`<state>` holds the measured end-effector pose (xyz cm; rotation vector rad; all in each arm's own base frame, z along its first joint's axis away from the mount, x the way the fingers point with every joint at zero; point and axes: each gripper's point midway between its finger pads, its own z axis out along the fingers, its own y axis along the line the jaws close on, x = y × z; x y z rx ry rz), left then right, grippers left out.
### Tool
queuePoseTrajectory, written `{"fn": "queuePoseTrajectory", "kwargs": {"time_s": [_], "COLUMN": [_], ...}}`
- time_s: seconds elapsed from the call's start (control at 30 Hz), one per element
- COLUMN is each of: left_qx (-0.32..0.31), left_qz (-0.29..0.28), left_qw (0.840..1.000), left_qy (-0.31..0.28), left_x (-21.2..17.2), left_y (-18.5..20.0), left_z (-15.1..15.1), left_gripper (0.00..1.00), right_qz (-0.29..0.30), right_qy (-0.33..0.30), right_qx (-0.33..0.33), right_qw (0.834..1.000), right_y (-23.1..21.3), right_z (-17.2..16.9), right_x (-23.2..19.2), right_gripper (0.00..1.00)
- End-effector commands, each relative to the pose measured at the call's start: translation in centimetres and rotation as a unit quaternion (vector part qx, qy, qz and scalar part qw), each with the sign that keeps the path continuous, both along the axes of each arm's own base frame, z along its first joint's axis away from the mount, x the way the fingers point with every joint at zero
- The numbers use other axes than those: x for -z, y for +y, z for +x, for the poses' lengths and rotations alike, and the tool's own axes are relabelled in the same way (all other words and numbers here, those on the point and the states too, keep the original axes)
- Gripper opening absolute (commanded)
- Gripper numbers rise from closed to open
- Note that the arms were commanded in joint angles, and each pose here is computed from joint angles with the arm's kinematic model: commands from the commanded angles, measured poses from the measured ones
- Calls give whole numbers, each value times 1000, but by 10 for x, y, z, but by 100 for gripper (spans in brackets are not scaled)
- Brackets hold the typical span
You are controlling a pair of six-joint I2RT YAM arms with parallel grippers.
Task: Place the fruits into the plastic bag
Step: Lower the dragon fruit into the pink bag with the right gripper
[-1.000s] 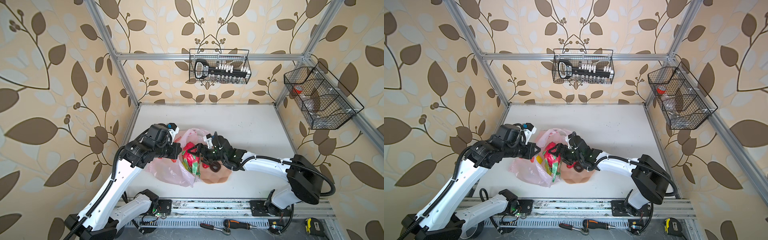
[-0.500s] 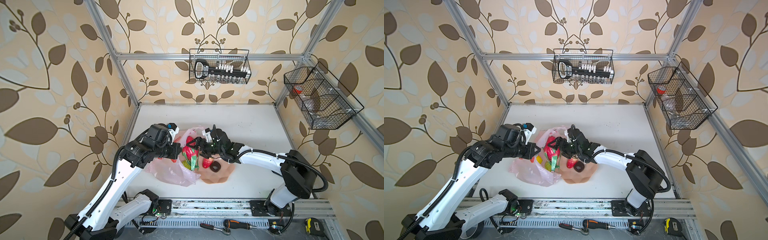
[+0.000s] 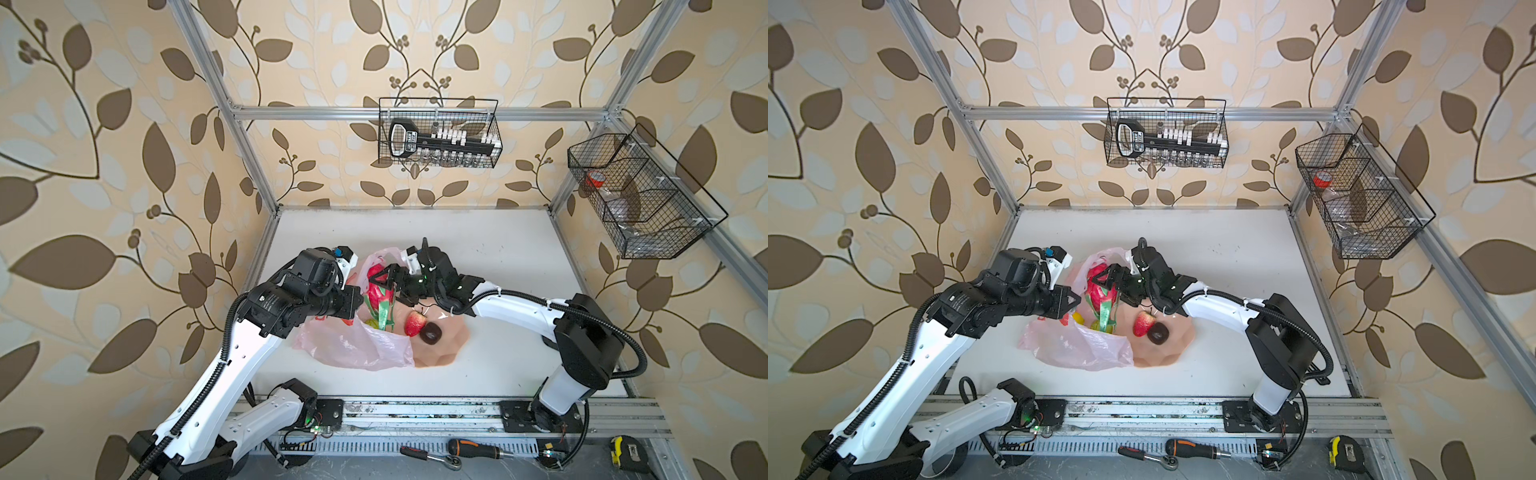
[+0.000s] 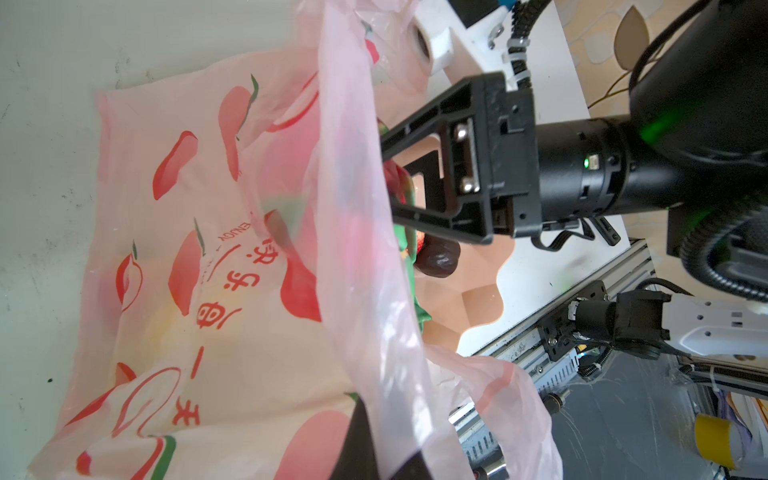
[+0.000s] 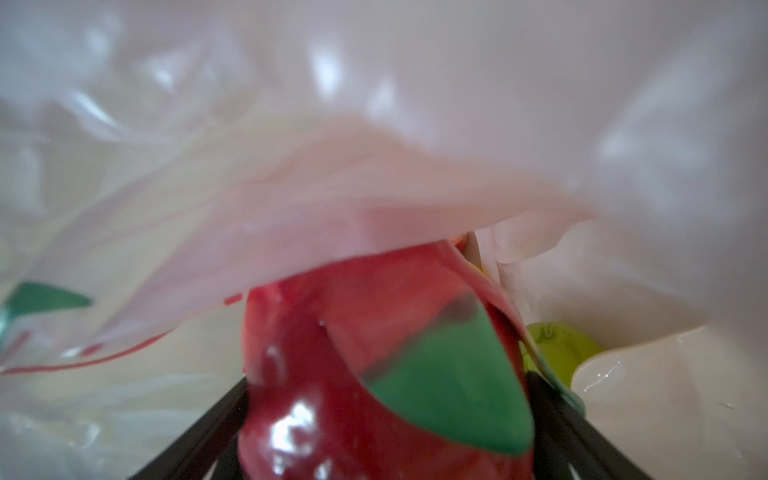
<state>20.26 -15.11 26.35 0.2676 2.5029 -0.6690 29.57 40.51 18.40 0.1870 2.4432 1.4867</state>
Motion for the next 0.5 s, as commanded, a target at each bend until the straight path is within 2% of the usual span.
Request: {"fn": "queuePoseTrajectory", "kwargs": {"time_s": [0.0, 0.47], "left_qx": [-9, -23], "left_qz": [-10, -7], "left_qw": [1000, 1000], "left_qy": [-5, -14], "left_x": [-10, -13], "left_y": [-2, 0], "left_z": [7, 16], "left_gripper": [0, 0], "right_qz": [44, 48], "right_qy": [-13, 5], "right_qx": [-6, 3], "right_qw": [999, 999], "right_y": [19, 32], "right_z": [-11, -59], "right_x": [-26, -13], "right_gripper": [34, 34]}}
